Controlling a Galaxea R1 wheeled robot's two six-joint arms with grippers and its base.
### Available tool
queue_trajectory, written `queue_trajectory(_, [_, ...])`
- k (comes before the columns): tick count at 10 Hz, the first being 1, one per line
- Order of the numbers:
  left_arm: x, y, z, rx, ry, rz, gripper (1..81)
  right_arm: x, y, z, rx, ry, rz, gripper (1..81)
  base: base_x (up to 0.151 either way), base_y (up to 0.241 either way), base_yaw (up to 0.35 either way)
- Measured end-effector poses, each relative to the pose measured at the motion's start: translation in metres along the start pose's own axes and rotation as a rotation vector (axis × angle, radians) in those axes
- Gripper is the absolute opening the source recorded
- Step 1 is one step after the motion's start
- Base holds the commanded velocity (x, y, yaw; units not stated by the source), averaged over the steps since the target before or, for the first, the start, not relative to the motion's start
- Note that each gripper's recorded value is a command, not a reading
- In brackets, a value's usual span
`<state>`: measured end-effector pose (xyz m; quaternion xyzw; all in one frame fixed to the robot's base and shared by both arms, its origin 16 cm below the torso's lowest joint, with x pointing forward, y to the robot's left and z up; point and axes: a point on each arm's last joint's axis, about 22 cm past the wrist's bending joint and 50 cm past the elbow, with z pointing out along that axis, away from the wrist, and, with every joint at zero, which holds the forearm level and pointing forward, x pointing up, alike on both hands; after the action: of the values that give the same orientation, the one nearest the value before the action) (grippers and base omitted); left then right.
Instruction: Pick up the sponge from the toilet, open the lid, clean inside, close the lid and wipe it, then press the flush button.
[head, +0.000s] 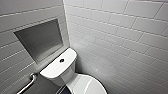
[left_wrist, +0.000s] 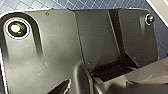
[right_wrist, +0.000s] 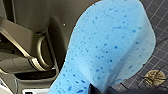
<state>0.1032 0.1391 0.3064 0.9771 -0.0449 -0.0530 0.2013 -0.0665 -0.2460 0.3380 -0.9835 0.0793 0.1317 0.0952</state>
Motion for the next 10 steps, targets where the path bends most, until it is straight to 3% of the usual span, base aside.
queue_trajectory(4, [-0.006,-0.001,-0.001,0.003,-0.006,-0.001,81.1,-0.009,-0.015,0.003,0.023,-0.019,-0.003,1.0,-0.085,0.000,0.000])
queue_trajectory(6, [-0.005,-0.001,-0.001,0.003,-0.004,-0.001,81.1,-0.009,-0.030,0.005,0.044,-0.020,-0.001,1.0,0.000,0.000,0.000])
queue_trajectory(10, [-0.001,-0.002,-0.001,0.003,0.003,0.002,81.1,-0.003,-0.018,0.004,0.030,-0.005,0.001,1.0,0.000,0.000,0.000])
